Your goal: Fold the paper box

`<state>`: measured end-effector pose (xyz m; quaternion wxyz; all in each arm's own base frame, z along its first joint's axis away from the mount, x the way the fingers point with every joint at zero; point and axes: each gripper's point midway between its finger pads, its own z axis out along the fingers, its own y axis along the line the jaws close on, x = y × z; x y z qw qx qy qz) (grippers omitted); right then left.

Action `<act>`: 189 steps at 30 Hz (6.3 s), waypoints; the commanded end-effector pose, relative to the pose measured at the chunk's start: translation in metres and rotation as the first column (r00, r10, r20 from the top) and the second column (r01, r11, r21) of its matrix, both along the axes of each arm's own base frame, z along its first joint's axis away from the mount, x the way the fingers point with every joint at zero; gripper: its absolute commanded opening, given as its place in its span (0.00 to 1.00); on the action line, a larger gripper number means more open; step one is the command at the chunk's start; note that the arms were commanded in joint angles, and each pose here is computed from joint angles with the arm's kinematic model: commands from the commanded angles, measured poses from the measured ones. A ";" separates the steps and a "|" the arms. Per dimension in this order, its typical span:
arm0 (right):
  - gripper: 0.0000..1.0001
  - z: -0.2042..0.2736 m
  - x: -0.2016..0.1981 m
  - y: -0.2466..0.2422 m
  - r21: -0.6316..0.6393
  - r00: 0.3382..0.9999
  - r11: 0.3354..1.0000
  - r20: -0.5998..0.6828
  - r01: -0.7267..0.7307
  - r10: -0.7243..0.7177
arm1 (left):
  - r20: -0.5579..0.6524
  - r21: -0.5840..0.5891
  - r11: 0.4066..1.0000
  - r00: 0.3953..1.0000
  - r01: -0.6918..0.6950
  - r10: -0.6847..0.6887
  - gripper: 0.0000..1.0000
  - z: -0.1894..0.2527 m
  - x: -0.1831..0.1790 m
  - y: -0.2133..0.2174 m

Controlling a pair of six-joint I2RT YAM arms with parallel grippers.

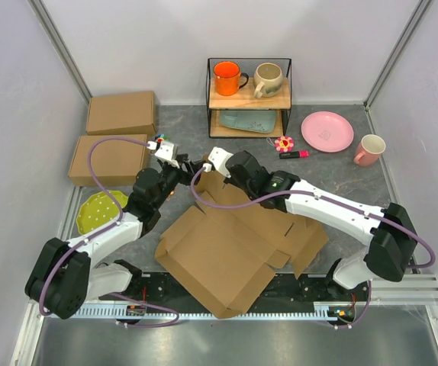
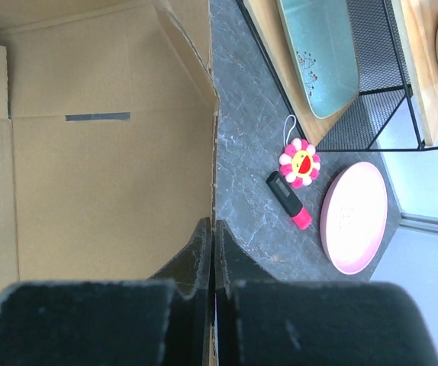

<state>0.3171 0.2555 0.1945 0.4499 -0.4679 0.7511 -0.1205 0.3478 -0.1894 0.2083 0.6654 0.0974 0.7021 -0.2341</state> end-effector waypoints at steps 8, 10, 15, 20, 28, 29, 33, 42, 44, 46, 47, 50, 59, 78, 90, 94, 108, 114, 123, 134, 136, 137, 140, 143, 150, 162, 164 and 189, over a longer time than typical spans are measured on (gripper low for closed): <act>0.00 0.007 0.001 0.023 0.127 0.997 0.992 -0.079 0.004 0.006 | 0.264 0.129 0.957 0.921 0.262 -0.287 0.74 0.026 -0.011 -0.044; 0.00 0.006 -0.001 0.023 0.139 0.996 0.990 -0.094 0.013 0.000 | 0.270 0.095 0.963 0.925 0.251 -0.268 0.73 0.031 -0.007 -0.044; 0.00 0.007 -0.005 0.021 0.160 0.995 0.987 -0.103 0.028 -0.011 | 0.279 -0.047 0.985 0.949 0.165 -0.146 0.55 0.049 0.004 -0.032; 0.00 0.013 -0.008 0.019 0.185 0.995 0.982 -0.103 0.028 -0.009 | 0.294 -0.175 0.979 0.954 0.105 -0.050 0.43 0.081 0.010 -0.021; 0.00 0.024 -0.010 0.023 0.228 0.995 0.974 -0.096 0.020 0.002 | 0.073 -0.223 0.960 0.985 0.168 -0.155 0.35 0.079 0.031 -0.053; 0.00 0.025 -0.010 0.024 0.234 0.995 0.972 -0.098 0.019 0.004 | 0.056 -0.244 0.953 0.983 0.181 -0.172 0.30 0.084 0.034 -0.059; 0.00 0.024 -0.011 0.024 0.240 0.995 0.971 -0.102 0.015 0.009 | -0.101 -0.246 0.952 0.972 0.184 -0.214 0.06 0.043 0.039 -0.071; 0.00 0.026 -0.011 0.023 0.249 0.996 0.968 -0.086 0.016 0.005 | -0.320 -0.212 0.958 0.912 0.195 -0.256 0.02 -0.005 0.017 -0.075; 0.00 0.026 -0.011 0.023 0.248 0.996 0.969 -0.086 0.017 0.005 | -0.334 -0.219 0.953 0.902 0.208 -0.274 0.02 -0.005 0.008 -0.074; 0.00 0.025 -0.011 0.024 0.245 0.996 0.969 -0.088 0.016 0.006 | -0.345 -0.223 0.950 0.894 0.219 -0.287 0.02 -0.006 0.001 -0.074; 0.00 0.024 -0.011 0.023 0.244 0.996 0.970 -0.088 0.017 0.004 | -0.341 -0.226 0.948 0.893 0.223 -0.292 0.02 -0.003 -0.003 -0.073; 0.00 0.023 -0.011 0.024 0.246 0.996 0.969 -0.091 0.017 0.005 | -0.351 -0.237 0.940 0.880 0.245 -0.318 0.02 -0.004 -0.014 -0.074; 0.00 0.019 -0.015 0.027 0.245 0.994 0.969 -0.107 0.014 0.013 | -0.388 -0.313 0.888 0.808 0.336 -0.443 0.02 -0.016 -0.052 -0.108; 0.00 0.024 -0.024 0.022 0.247 0.995 0.969 -0.096 0.012 0.012 | -0.460 -0.176 0.984 0.886 -0.029 -0.057 0.39 -0.060 -0.109 0.007; 0.00 0.015 -0.024 0.028 0.236 0.993 0.972 -0.113 0.007 0.020 | -0.570 -0.122 0.967 0.813 -0.224 0.117 0.71 -0.122 -0.108 0.033; 0.00 0.015 -0.024 0.028 0.235 0.994 0.972 -0.111 0.007 0.019 | -0.575 -0.117 0.968 0.810 -0.220 0.115 0.72 -0.126 -0.101 0.028; 0.00 0.012 -0.026 0.029 0.232 0.993 0.973 -0.114 0.000 0.027 | -0.539 -0.178 0.975 0.842 -0.129 0.013 0.48 -0.125 -0.088 0.001; 0.00 0.012 -0.026 0.032 0.231 0.993 0.973 -0.115 -0.004 0.031 | -0.541 -0.183 0.981 0.840 -0.067 -0.044 0.46 -0.129 -0.088 -0.011; 0.00 0.009 -0.027 0.032 0.223 0.992 0.975 -0.118 -0.003 0.030 | -0.484 -0.225 0.972 0.859 0.064 -0.169 0.22 -0.121 -0.097 -0.034; 0.00 0.006 -0.030 0.031 0.197 0.992 0.980 -0.119 -0.005 0.029 | -0.484 -0.062 0.947 0.820 0.315 -0.304 0.30 -0.143 -0.134 -0.092; 0.00 0.005 -0.031 0.029 0.192 0.992 0.981 -0.120 -0.003 0.026 | -0.483 -0.023 0.953 0.831 0.303 -0.276 0.35 -0.150 -0.135 -0.090; 0.00 0.006 -0.031 0.029 0.193 0.993 0.981 -0.119 -0.001 0.024 | -0.493 0.000 0.951 0.828 0.309 -0.268 0.37 -0.158 -0.139 -0.089; 0.00 0.006 -0.033 0.029 0.185 0.992 0.983 -0.120 -0.002 0.025 | -0.478 0.057 0.952 0.845 0.300 -0.238 0.40 -0.165 -0.140 -0.087; 0.00 0.005 -0.034 0.028 0.176 0.992 0.984 -0.121 0.002 0.020 | -0.449 0.057 0.961 0.866 0.272 -0.219 0.43 -0.157 -0.138 -0.082; 0.00 0.008 -0.034 0.027 0.175 0.993 0.985 -0.119 0.004 0.017 | -0.311 0.005 0.984 0.935 0.181 -0.170 0.54 -0.080 -0.130 -0.061; 0.00 0.009 -0.039 0.025 0.073 1.000 0.997 0.000 -0.002 0.002 | -0.250 -0.138 0.969 0.954 -0.206 0.167 0.55 -0.036 -0.111 0.013; 0.00 0.017 -0.041 0.022 0.029 0.998 1.000 0.061 -0.004 0.003 | -0.260 -0.135 0.948 0.933 -0.289 0.247 0.55 -0.045 -0.106 0.026; 0.00 0.015 -0.050 0.006 -0.293 0.920 0.952 0.391 0.091 0.032 | -0.113 -0.381 0.850 0.931 -0.362 0.346 0.60 -0.034 -0.026 0.052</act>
